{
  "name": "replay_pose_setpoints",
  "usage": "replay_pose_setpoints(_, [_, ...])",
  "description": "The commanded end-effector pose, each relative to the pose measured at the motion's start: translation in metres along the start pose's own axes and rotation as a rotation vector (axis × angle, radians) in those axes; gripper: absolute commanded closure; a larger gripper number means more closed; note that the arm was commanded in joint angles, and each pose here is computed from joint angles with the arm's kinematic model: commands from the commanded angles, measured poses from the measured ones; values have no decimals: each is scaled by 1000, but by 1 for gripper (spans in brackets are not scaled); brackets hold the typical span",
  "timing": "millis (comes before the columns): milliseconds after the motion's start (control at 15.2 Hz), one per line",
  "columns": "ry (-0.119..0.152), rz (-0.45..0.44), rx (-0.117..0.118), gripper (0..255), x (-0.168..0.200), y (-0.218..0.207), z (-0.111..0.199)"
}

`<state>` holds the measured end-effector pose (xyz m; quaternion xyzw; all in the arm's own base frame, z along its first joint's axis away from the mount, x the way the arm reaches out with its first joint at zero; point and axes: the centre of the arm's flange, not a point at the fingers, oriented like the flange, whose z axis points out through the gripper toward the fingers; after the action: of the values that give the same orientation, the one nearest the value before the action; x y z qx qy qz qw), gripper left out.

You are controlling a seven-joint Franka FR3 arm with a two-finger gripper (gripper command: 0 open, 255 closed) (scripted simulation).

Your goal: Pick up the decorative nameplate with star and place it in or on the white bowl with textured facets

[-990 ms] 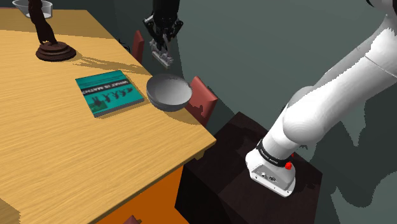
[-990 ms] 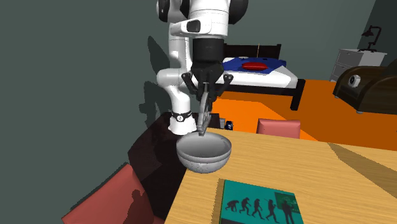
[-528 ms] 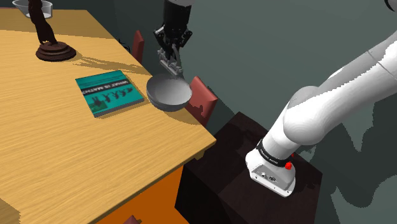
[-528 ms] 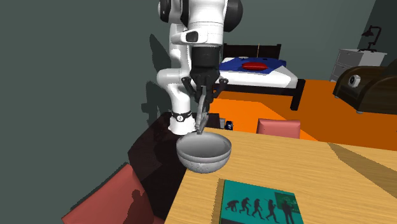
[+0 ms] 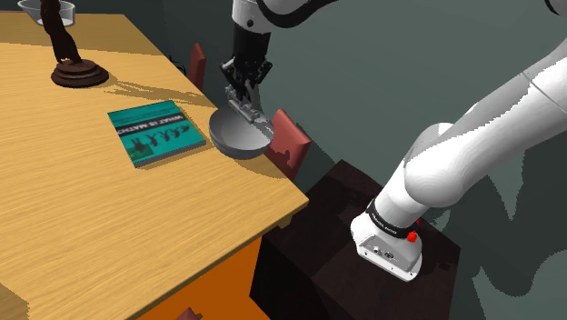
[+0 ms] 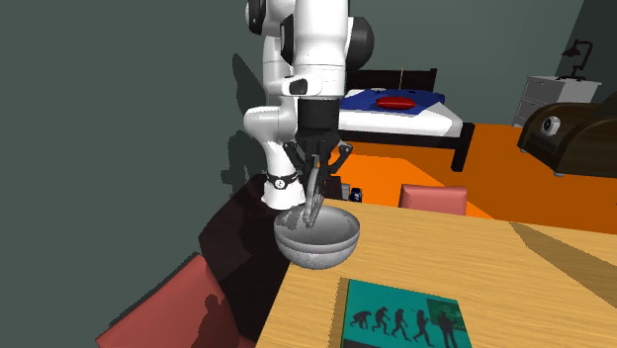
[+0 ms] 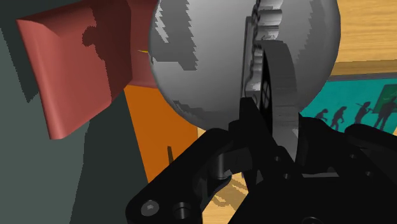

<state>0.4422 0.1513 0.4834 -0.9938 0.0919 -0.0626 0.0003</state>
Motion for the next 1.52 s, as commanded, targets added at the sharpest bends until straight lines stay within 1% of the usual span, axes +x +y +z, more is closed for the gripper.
replay_pose_setpoints(0, [1,0,0,255,-2,0,11])
replay_pose_setpoints(132, [1,0,0,255,-4,0,23])
replay_pose_setpoints(660, [1,0,0,255,-4,0,23])
replay_pose_setpoints(726, [1,0,0,0,-3,0,24])
replay_pose_setpoints(1056, [1,0,0,0,-4,0,23])
replay_pose_setpoints(1320, [1,0,0,0,-4,0,-26])
replay_pose_setpoints(1452, [1,0,0,0,-4,0,-27])
